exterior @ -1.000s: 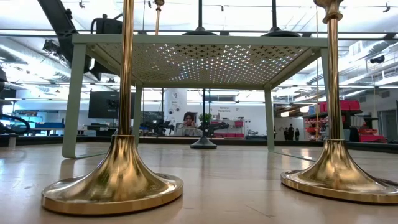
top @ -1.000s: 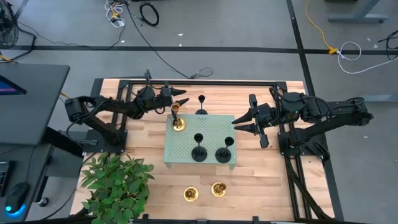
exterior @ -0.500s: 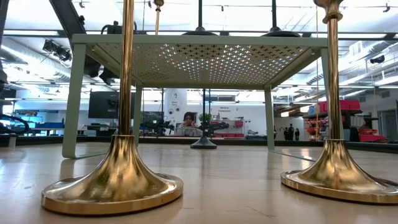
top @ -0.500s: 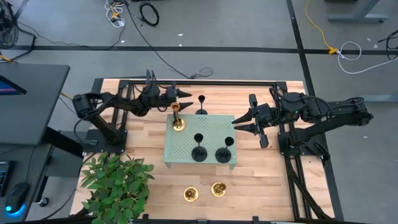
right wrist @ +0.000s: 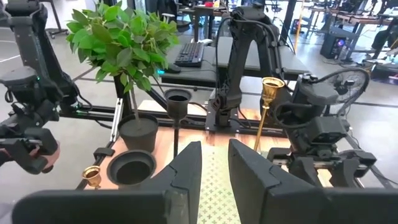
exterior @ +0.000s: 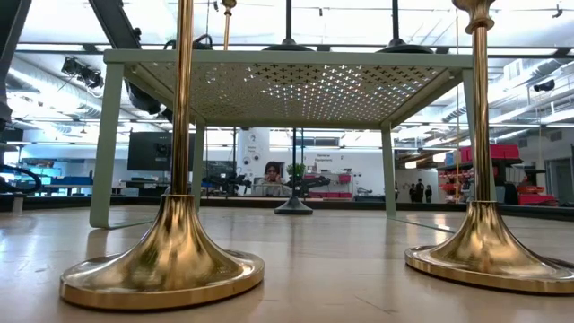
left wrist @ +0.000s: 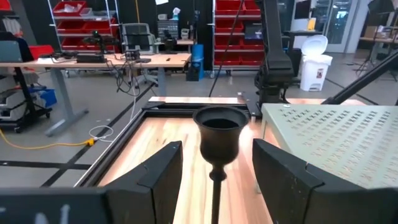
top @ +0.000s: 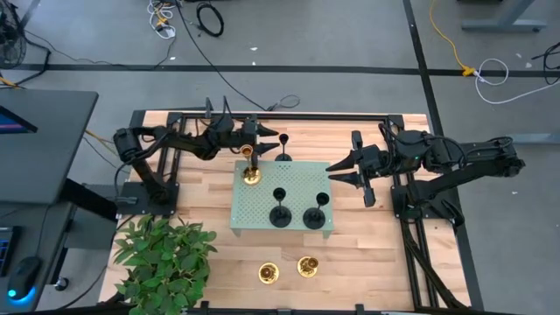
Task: Pick & Place candle stick holders
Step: Put the black candle holder aligned with the golden candle holder on the shelf
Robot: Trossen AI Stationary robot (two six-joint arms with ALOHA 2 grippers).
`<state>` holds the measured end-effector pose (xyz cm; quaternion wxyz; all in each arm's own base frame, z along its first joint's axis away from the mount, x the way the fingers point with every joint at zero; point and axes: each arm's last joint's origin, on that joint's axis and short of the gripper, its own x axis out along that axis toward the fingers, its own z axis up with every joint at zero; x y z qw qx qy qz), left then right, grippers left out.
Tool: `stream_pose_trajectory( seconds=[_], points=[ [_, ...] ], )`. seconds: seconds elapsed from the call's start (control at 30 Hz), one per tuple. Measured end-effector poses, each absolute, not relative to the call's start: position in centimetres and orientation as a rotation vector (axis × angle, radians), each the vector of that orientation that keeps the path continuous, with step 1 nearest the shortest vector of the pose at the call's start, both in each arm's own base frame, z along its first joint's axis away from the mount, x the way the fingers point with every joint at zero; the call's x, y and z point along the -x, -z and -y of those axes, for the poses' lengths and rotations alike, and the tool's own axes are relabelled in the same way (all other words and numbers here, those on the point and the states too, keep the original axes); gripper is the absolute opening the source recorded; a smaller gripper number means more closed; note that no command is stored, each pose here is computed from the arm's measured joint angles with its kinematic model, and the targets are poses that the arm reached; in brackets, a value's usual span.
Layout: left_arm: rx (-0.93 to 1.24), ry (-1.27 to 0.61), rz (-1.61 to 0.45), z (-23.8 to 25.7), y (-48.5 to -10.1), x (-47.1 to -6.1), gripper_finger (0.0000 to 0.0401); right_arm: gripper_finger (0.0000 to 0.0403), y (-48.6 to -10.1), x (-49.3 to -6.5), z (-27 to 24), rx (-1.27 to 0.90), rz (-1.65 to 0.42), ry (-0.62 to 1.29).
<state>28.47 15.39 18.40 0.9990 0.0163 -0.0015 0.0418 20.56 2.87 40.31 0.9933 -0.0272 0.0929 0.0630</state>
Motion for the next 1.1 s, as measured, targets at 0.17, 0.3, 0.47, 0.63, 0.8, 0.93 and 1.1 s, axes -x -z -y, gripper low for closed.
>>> stream_pose_trajectory(
  seconds=[0.17,0.3,0.47,0.63,0.8,0.93,1.1],
  points=[
    [-0.008,-0.057,-0.006,-15.7,-18.1,-29.2,0.0195,0.0079,-40.3,-20.6,-2.9,0.056,-0.186,-0.126],
    [0.004,-0.033,-0.014,-15.7,-17.8,-29.6,0.0195,0.0079,-40.3,-20.6,-2.9,0.056,-0.187,-0.126],
    [0.008,-0.024,-0.022,-15.9,-17.9,-30.2,0.0195,0.0079,-40.3,-20.6,-2.9,0.056,-0.187,-0.126],
    [0.003,-0.022,-0.010,-16.1,-18.5,-30.6,0.0195,0.0079,-40.3,-20.6,-2.9,0.055,-0.187,-0.126],
    [0.003,-0.021,-0.011,-16.1,-18.7,-30.8,0.0195,0.0079,-40.3,-20.6,-2.9,0.055,-0.187,-0.126],
    [0.017,-0.022,-0.013,-16.1,-18.7,-30.8,0.0195,0.0079,-40.3,-20.6,-2.9,0.055,-0.187,-0.126],
    [0.022,-0.029,-0.012,-16.1,-18.7,-30.8,0.0195,0.0079,-40.3,-20.6,-2.9,0.055,-0.187,-0.126]
  ],
)
